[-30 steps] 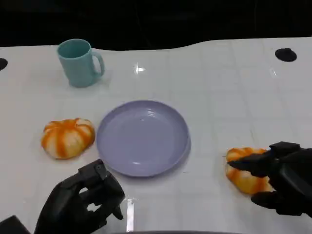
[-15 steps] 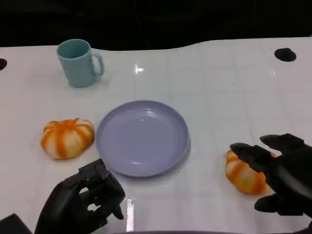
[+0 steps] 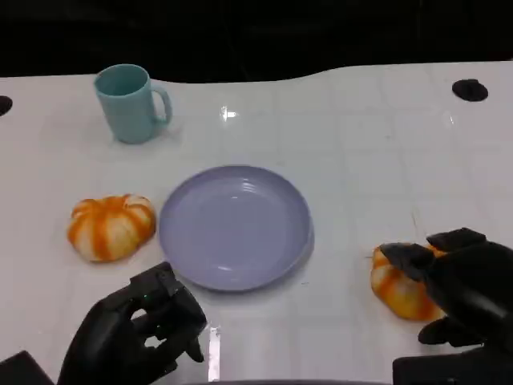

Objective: Grasp the bread from the table and place it into the plate.

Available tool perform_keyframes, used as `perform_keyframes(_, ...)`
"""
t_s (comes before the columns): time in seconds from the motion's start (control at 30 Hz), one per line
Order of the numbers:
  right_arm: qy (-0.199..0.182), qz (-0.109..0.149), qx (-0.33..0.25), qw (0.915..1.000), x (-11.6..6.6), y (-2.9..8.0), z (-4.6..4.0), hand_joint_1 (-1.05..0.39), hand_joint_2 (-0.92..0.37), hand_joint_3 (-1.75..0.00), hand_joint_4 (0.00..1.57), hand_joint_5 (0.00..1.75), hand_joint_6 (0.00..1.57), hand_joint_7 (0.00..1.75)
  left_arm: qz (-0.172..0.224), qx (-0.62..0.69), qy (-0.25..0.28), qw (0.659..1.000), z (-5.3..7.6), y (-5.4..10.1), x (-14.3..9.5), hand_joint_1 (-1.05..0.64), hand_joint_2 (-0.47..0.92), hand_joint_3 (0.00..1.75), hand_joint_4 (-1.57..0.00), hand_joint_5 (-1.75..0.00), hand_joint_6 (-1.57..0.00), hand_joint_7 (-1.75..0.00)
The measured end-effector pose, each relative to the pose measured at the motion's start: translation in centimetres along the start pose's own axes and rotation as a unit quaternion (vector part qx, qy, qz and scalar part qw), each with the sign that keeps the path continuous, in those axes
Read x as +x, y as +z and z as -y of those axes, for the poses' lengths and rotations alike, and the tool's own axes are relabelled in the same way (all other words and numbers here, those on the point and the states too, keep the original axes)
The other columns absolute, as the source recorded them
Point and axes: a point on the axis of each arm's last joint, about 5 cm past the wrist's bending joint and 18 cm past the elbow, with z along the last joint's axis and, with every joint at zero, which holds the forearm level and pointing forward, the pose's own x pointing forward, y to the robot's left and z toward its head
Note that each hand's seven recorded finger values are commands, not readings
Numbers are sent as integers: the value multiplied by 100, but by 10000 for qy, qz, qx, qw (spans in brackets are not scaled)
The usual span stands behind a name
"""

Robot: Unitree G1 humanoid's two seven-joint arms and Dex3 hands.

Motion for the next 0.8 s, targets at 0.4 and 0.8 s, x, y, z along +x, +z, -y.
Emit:
perform_keyframes(0.4,1,-64,-216,9997,267,-64,-226,-36,-91,-2,84,30,75,10,23,1,3,10000,0,5,2,-55,92,29,-67,-175,-61,-151)
perform_keyframes(0.8,-1193,559,642,9892,401,-153,-405,-13,-84,-16,89,175,70,169,24,2,-7,10000,8,3,9,-55,92,30,-65,-175,-59,-151)
